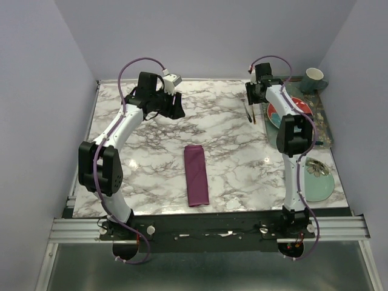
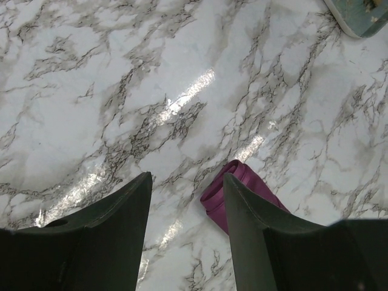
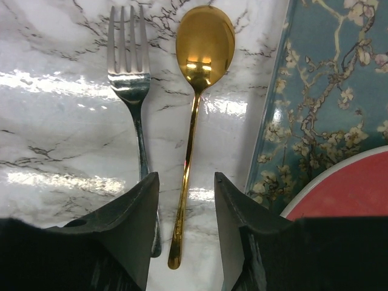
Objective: Fold the napkin into a case and place the utensils inside
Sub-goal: Pick up the spoon from the corner of the board.
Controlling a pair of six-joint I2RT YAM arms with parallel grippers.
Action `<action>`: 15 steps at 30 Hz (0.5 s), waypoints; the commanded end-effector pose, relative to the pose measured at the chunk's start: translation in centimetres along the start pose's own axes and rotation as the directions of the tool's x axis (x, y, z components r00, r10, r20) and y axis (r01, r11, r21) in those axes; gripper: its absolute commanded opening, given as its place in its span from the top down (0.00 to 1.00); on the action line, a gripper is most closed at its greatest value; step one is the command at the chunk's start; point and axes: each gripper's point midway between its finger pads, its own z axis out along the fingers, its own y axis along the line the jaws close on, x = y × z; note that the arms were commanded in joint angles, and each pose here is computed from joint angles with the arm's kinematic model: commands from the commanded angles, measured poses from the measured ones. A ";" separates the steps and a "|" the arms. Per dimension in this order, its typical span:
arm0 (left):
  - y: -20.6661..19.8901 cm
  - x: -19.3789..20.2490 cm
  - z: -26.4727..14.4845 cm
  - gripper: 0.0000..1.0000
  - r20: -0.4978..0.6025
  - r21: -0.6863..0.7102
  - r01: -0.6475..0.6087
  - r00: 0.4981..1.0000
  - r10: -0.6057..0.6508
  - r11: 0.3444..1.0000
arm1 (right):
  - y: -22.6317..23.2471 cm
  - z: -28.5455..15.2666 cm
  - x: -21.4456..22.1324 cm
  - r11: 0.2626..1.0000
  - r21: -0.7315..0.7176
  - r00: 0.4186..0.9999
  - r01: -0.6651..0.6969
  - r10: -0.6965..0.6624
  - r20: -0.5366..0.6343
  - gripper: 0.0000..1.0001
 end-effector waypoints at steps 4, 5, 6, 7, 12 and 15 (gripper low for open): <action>0.2 0.4 0.4 0.39 -0.024 0.031 0.037 0.999 -0.036 0.999 | -0.6 2.4 1.7 1.000 -0.001 0.999 0.004 -0.004 -0.041 0.55; 0.3 0.5 0.4 0.39 -0.026 0.030 0.038 0.999 -0.037 0.999 | -0.6 2.8 2.4 1.000 -0.002 0.998 0.008 -0.008 -0.059 0.55; 0.4 0.4 0.3 0.39 -0.024 0.029 0.039 0.999 -0.038 0.999 | -0.8 2.9 2.2 1.000 0.000 0.998 0.010 -0.010 -0.057 0.55; 0.5 0.5 0.2 0.39 -0.023 0.025 0.042 0.999 -0.041 0.999 | -0.7 3.0 2.4 1.000 -0.007 0.998 0.008 -0.009 -0.063 0.55; 1.3 0.7 0.2 0.39 -0.026 0.018 0.056 0.998 -0.055 0.998 | -0.6 3.2 2.7 0.999 -0.033 0.997 0.015 -0.018 -0.071 0.59; 1.6 0.8 0.2 0.39 -0.026 0.019 0.096 0.995 -0.096 0.995 | -0.6 3.2 2.8 0.999 -0.036 0.997 0.014 -0.017 -0.075 0.61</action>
